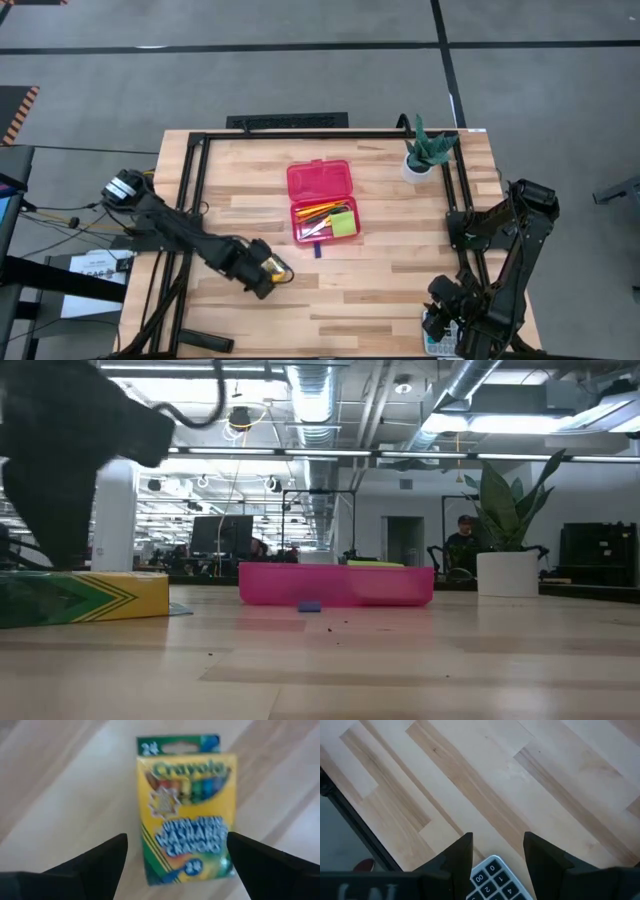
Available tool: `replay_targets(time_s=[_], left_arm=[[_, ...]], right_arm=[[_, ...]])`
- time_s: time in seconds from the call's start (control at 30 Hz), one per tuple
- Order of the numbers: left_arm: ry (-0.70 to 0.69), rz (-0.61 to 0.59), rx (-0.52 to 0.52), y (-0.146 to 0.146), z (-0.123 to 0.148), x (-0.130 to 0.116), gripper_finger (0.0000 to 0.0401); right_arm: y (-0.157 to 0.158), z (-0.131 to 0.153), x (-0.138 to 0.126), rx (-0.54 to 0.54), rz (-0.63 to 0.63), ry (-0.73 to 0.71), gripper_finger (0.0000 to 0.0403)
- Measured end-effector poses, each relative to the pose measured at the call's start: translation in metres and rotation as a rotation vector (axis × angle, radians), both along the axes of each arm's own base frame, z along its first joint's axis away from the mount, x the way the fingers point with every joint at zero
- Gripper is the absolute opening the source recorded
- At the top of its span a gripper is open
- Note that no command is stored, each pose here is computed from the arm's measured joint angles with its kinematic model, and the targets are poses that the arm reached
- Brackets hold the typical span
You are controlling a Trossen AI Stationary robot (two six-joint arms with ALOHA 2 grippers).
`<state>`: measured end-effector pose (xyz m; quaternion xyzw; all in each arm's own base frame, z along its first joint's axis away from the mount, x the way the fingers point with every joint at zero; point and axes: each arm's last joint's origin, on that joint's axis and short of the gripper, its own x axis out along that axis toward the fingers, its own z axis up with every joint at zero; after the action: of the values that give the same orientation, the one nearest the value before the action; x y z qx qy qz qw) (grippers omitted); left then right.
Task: Pack school essentials
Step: Put the yellow crayon box into the supply box
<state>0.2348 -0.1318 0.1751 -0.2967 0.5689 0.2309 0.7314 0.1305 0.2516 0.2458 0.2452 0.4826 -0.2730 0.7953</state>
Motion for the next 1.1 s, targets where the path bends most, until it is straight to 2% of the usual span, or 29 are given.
replay_targets(time_s=[0.17,0.3,0.53,0.7,0.87,1.1], left_arm=[[0.013,-0.009,-0.006,0.010,-0.001,0.006,0.0366],[0.030,-0.002,-0.019,0.009,-0.012,0.013,0.0395],[0.048,-0.031,-0.174,0.000,-0.029,0.027,0.0393],[0.075,-0.012,-0.202,0.005,-0.026,0.027,0.0398],[0.061,-0.014,-0.271,0.008,-0.019,0.030,0.0399],[0.099,-0.029,-0.293,0.012,-0.006,0.036,0.0399]], right_arm=[[0.000,0.000,0.000,-0.003,0.004,0.001,0.0182],[0.000,0.000,0.000,-0.002,0.005,0.001,0.0182],[0.000,0.000,0.000,-0.008,0.008,0.004,0.0182],[0.000,0.000,0.000,-0.010,0.010,0.005,0.0182],[-0.001,0.000,-0.001,-0.015,0.011,0.007,0.0182],[-0.001,0.000,-0.001,-0.014,0.008,0.006,0.0182]])
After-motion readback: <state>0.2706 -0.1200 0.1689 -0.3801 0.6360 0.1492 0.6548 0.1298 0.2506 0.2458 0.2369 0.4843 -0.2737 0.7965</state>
